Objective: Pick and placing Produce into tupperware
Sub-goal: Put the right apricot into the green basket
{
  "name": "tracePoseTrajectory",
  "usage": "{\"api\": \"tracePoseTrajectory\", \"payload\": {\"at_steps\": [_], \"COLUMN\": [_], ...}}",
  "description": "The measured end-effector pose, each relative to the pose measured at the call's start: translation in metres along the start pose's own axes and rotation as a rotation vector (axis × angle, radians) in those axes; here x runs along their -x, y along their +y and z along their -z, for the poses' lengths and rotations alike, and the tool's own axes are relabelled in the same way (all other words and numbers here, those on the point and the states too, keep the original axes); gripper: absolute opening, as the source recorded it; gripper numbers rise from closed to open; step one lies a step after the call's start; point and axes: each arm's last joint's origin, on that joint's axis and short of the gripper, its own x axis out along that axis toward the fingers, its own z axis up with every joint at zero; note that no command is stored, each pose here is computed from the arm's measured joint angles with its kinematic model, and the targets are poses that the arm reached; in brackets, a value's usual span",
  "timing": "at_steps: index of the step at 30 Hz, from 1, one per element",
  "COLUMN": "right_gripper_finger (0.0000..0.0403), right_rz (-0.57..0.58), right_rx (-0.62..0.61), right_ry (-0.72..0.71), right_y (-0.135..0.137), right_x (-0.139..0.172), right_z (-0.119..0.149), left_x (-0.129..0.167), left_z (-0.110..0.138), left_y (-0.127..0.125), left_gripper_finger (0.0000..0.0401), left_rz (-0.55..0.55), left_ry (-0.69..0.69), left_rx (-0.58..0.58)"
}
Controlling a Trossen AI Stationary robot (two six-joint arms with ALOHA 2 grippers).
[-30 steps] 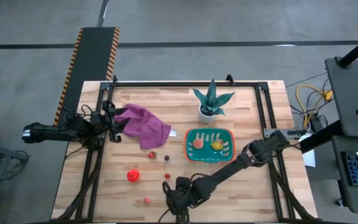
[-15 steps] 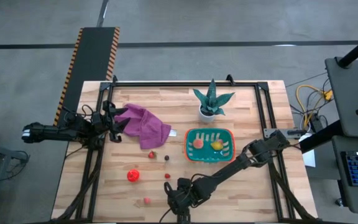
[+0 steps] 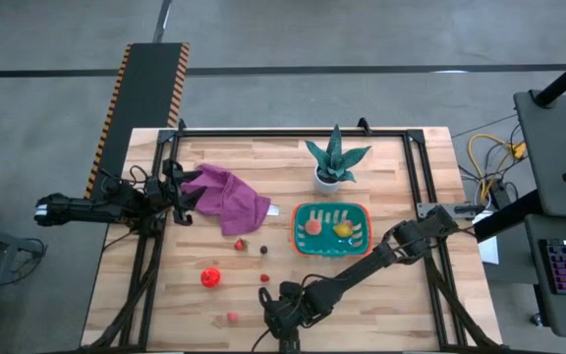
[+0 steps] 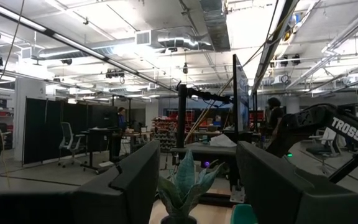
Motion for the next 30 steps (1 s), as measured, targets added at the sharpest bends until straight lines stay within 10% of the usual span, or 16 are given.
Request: {"api": "tracePoseTrajectory", "payload": {"at_steps": [19, 30], "right_gripper_finger": [0.0050, 0.0033], "right_rz": [-0.052, -0.142], "right_rx": [0.056, 0.223], "right_ry": [0.033, 0.151], "right_y": [0.001, 0.006], "right_x": [0.000, 0.015], "right_z": [0.001, 0.001], "left_x": [0.000, 0.000], "left_z": [0.000, 0.000], "left_y": [0.000, 0.000], "left_gripper_finger": [0.0199, 0.0199], "left_rz": [0.000, 0.000], "left_ry": [0.000, 0.002], "left_rx": [0.000, -0.001]}}
